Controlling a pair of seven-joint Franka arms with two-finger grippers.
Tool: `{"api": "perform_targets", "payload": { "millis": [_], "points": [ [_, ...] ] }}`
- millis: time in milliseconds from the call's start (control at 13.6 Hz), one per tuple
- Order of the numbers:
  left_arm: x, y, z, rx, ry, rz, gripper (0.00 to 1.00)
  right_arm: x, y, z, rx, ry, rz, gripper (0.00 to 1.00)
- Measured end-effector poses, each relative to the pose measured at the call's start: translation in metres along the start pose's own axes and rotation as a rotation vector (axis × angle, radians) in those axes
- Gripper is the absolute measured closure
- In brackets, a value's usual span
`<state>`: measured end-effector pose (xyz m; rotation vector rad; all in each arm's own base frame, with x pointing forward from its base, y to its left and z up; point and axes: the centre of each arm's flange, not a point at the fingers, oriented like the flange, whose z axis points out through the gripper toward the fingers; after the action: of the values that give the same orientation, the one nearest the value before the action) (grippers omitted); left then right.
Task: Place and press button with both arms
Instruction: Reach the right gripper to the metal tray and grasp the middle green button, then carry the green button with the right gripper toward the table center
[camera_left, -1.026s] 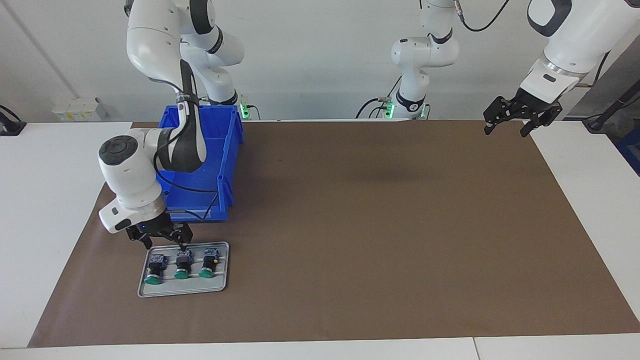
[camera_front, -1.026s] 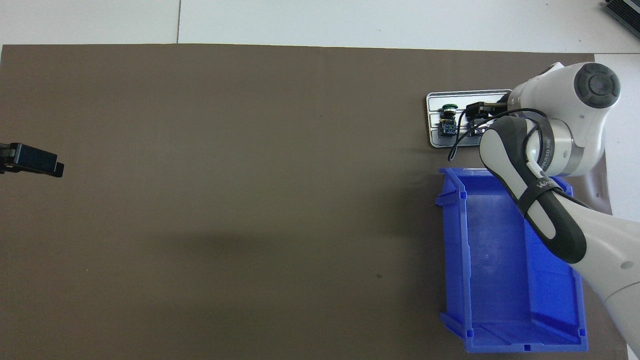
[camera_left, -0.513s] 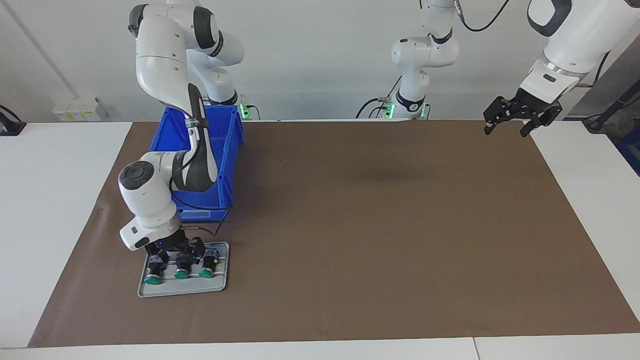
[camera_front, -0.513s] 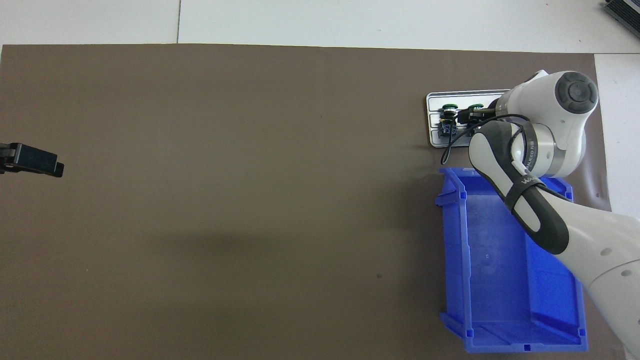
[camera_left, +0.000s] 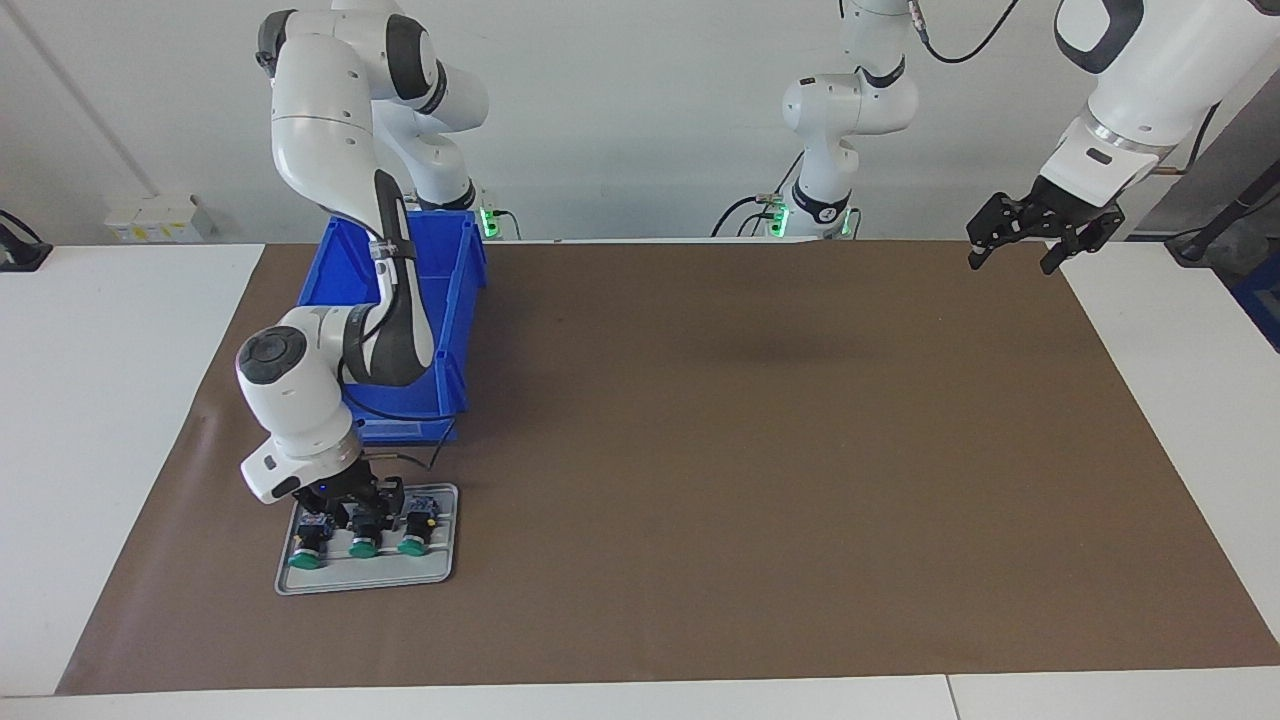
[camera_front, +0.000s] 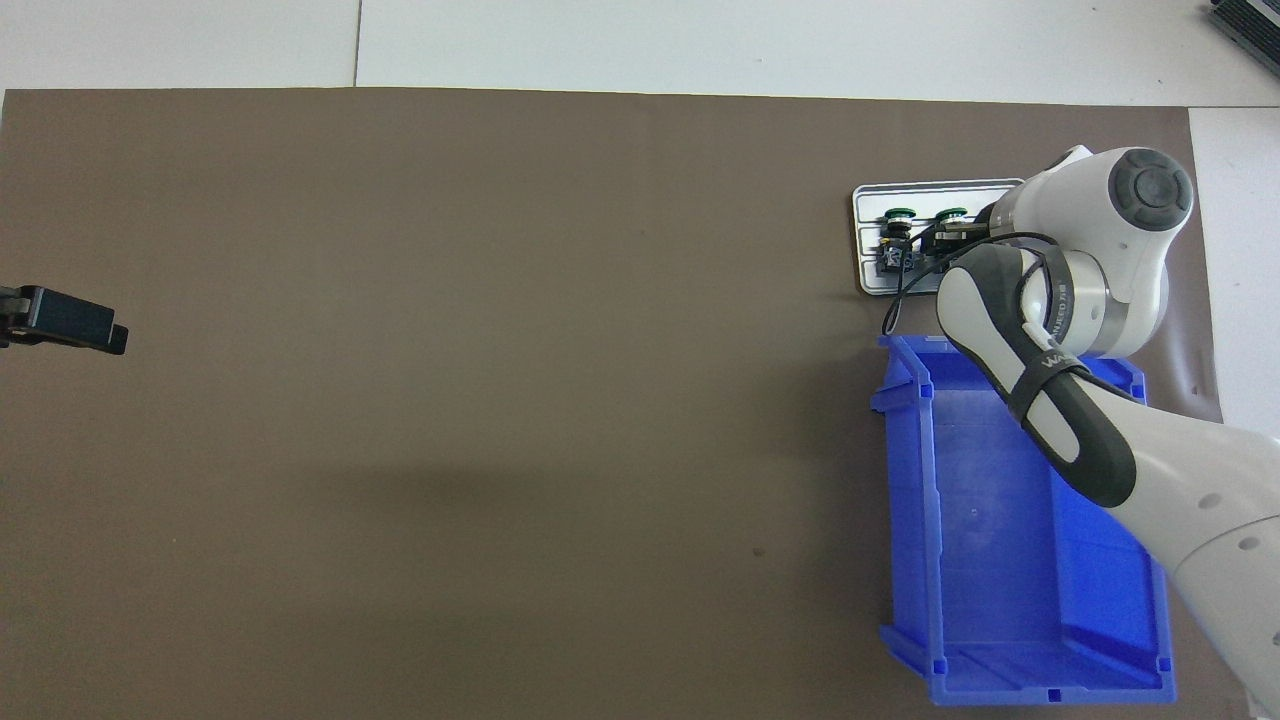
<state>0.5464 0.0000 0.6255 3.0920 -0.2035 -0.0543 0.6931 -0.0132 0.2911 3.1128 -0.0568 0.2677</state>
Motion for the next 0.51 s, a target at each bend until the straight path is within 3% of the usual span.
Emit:
{"api": "perform_targets", "payload": {
  "millis": [293, 513],
  "points": [
    [0.0, 0.0, 0.0, 0.0, 0.0, 0.0, 0.0, -0.0016, 0.001, 0.0019, 0.0, -0.006, -0.019, 0.32],
    [0.0, 0.0, 0.0, 0.0, 0.0, 0.0, 0.0, -0.0021, 0.0013, 0.0003, 0.006, -0.025, -0.029, 0.59]
  ]
}}
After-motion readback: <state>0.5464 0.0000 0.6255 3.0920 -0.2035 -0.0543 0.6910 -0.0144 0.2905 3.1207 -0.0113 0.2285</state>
